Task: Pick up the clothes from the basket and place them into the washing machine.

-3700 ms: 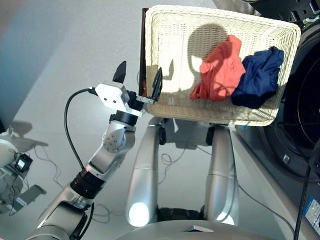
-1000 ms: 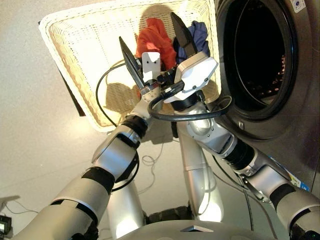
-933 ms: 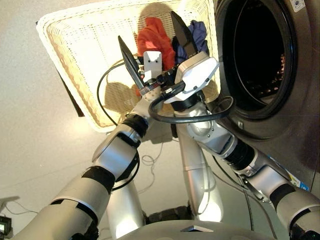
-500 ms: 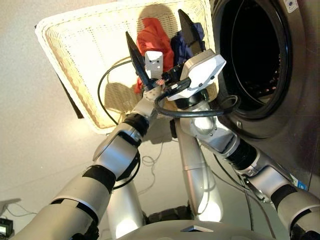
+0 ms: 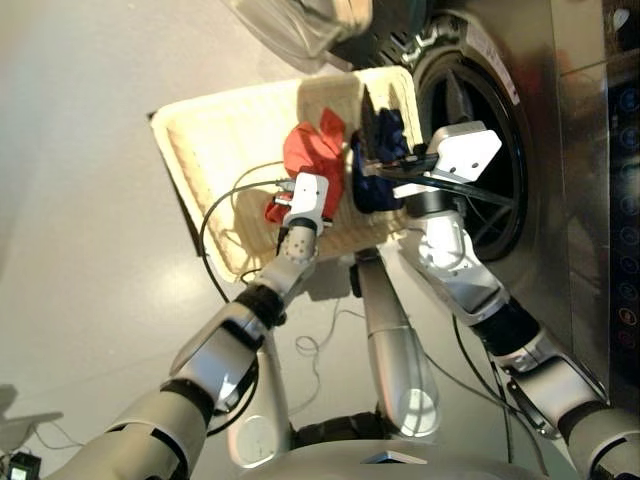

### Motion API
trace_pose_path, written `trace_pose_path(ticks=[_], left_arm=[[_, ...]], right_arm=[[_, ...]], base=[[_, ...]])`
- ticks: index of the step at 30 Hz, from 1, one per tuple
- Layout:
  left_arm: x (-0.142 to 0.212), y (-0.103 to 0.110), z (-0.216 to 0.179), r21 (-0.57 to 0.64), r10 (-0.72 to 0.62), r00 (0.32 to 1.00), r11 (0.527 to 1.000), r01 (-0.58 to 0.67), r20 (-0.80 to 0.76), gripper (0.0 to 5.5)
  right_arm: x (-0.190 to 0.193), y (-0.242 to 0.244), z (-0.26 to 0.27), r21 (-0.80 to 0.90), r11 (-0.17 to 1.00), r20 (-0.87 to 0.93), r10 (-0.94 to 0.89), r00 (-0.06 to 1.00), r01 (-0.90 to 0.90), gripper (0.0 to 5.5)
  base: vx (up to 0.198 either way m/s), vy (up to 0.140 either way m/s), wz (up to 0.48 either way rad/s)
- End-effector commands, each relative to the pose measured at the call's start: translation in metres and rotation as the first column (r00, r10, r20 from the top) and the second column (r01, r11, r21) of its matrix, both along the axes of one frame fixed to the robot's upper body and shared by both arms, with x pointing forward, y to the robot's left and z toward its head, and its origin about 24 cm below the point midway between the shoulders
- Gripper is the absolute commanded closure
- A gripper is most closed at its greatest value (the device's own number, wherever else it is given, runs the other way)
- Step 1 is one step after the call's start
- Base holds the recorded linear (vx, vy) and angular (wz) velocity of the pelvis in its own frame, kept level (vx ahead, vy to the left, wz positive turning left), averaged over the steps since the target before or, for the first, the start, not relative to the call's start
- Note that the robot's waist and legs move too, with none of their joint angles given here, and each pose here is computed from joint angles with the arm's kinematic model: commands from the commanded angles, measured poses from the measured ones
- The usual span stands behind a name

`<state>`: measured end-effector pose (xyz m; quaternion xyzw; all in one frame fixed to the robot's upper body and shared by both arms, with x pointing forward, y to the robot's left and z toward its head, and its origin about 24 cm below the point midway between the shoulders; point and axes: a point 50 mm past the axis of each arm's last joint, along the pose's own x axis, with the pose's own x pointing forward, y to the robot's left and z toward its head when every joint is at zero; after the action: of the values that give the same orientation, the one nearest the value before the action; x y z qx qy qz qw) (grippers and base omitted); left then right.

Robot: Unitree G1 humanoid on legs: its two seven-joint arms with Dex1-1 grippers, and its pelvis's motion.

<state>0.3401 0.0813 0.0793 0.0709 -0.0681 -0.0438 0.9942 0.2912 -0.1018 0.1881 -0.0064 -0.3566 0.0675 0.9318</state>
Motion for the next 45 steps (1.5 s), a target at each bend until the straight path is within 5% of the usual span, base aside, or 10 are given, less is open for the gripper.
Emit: trace_pose_path(ticks=[1, 5, 15, 28, 45], left_arm=[[-0.013, 0.005, 0.040, -0.042, -0.076, 0.968, 0.995, 0.089, 0.240, 5.50], [-0.034, 0.024, 0.061, 0.061, -0.133, 0.916, 0.991, 0.118, 0.378, 5.50], [-0.076, 0.050, 0.099, 0.048, -0.248, 0.807, 0.963, 0.264, 0.535, 5.50], [-0.096, 0.044, 0.118, 0.247, -0.590, 0.655, 0.801, 0.544, 0.472, 5.50], [-0.105, 0.017, 0.138, 0.458, -0.774, 0.475, 0.631, 0.626, 0.418, 5.50]], right_arm=[[-0.007, -0.018, 0.004, -0.022, 0.999, 0.058, -0.041, 0.997, 0.042, 0.00], [-0.008, -0.023, -0.009, 0.018, 1.000, -0.015, -0.009, 1.000, 0.009, 0.00], [-0.022, -0.021, -0.025, -0.107, 0.983, -0.111, 0.134, 0.985, -0.146, 0.00], [-0.034, 0.005, 0.025, -0.423, 0.794, -0.061, 0.456, 0.888, -0.437, 0.00], [-0.005, 0.065, 0.028, -0.629, 0.581, -0.196, 0.526, 0.828, -0.517, 0.00]], base=[[0.092, 0.007, 0.115], [0.093, 0.031, 0.004], [0.062, 0.015, -0.005], [0.000, 0.000, 0.000], [0.000, 0.000, 0.000]])
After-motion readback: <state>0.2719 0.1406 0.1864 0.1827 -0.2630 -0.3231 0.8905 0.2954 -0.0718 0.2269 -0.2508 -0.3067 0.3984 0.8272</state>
